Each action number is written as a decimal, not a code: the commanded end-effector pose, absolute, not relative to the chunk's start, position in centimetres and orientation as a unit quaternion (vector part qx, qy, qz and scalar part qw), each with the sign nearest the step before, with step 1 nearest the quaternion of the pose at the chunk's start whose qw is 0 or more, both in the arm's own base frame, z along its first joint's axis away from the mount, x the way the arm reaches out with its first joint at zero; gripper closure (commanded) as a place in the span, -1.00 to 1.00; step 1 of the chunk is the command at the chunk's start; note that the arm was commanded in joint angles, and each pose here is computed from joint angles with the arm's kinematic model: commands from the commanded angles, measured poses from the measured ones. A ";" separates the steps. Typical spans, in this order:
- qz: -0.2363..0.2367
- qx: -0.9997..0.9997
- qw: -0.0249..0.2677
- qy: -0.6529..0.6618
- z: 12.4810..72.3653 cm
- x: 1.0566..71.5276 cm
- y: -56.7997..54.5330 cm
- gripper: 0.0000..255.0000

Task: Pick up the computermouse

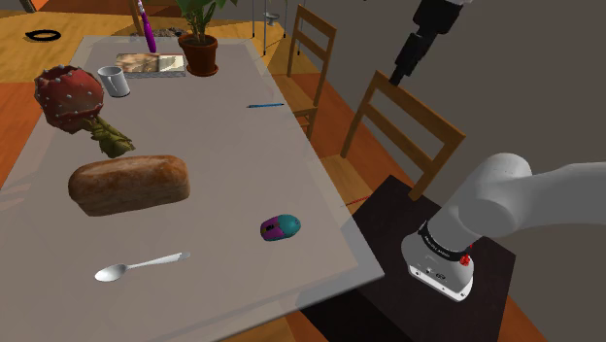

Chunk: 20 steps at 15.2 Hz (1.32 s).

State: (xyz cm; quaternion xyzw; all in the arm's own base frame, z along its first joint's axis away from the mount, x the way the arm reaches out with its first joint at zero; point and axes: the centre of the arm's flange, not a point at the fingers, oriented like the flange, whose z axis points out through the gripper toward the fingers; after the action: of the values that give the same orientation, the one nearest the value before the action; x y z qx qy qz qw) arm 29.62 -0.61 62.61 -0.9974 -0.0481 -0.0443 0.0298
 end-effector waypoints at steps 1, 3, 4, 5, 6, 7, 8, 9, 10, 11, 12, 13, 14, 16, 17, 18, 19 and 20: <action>-0.044 -0.997 0.030 -0.048 62.6 29.6 -0.6 -1.00; -0.043 -0.996 0.032 -0.074 60.5 30.6 0.5 -1.00; -0.042 -0.995 0.034 -0.087 59.4 31.0 1.1 -1.00; -0.042 -0.994 0.035 -0.099 58.3 31.5 1.7 -1.00; -0.041 -0.992 0.036 -0.112 57.2 31.9 2.3 -1.00; -0.041 -0.991 0.037 -0.125 56.1 32.3 3.0 -1.00; -0.040 -0.989 0.039 -0.138 55.1 32.7 3.6 -1.00; -0.039 -0.987 0.040 -0.150 54.0 33.0 4.3 -1.00; -0.039 -0.985 0.041 -0.163 52.9 33.4 4.9 -1.00; -0.038 -0.983 0.042 -0.176 51.9 33.7 5.6 -1.00; -0.037 -0.980 0.044 -0.188 50.8 34.0 6.3 -1.00; -0.037 -0.978 0.045 -0.201 49.7 34.3 7.0 -1.00; -0.036 -0.975 0.046 -0.213 48.6 34.6 7.7 -1.00; -0.035 -0.969 0.048 -0.238 46.5 35.1 9.1 -1.00; -0.034 -0.966 0.050 -0.251 45.4 35.3 9.8 -1.00; -0.033 -0.963 0.051 -0.263 44.4 35.5 10.5 -1.00; -0.032 -0.959 0.052 -0.275 43.3 35.7 11.3 -1.00; -0.032 -0.956 0.053 -0.288 42.2 35.9 12.0 -1.00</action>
State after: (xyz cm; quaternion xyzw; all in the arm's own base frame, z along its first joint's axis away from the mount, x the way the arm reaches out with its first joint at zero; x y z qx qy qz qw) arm 35.79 11.03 43.51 -0.9595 -0.2749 -0.0315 0.0520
